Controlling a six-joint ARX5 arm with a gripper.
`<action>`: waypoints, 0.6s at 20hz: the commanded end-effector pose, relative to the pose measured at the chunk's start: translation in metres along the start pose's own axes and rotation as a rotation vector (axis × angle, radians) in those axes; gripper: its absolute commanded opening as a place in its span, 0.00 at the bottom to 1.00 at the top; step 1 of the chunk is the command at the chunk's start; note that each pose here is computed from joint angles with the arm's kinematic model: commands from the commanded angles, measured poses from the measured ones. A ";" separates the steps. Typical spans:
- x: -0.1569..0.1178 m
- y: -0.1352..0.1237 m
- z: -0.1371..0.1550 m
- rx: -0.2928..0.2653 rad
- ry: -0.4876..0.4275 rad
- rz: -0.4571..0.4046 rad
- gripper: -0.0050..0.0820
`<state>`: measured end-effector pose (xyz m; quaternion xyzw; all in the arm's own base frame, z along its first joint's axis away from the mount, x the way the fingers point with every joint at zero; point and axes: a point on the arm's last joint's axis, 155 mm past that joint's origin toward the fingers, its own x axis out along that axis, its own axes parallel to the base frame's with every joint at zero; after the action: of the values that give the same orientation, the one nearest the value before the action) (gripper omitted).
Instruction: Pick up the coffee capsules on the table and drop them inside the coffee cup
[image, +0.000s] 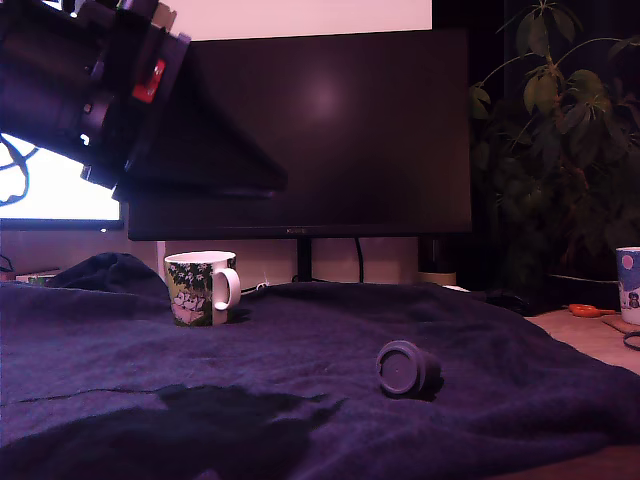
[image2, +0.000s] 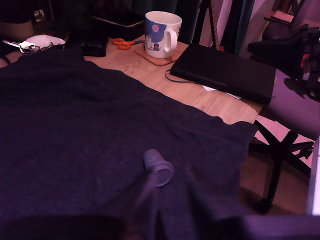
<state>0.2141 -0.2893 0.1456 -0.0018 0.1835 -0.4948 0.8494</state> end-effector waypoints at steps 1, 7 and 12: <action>0.002 -0.002 -0.006 -0.004 0.012 -0.006 0.63; 0.013 -0.002 -0.013 0.006 0.021 -0.013 0.66; 0.027 0.004 -0.019 0.007 0.018 -0.009 0.74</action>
<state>0.2248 -0.3051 0.1235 0.0013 0.1866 -0.4965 0.8478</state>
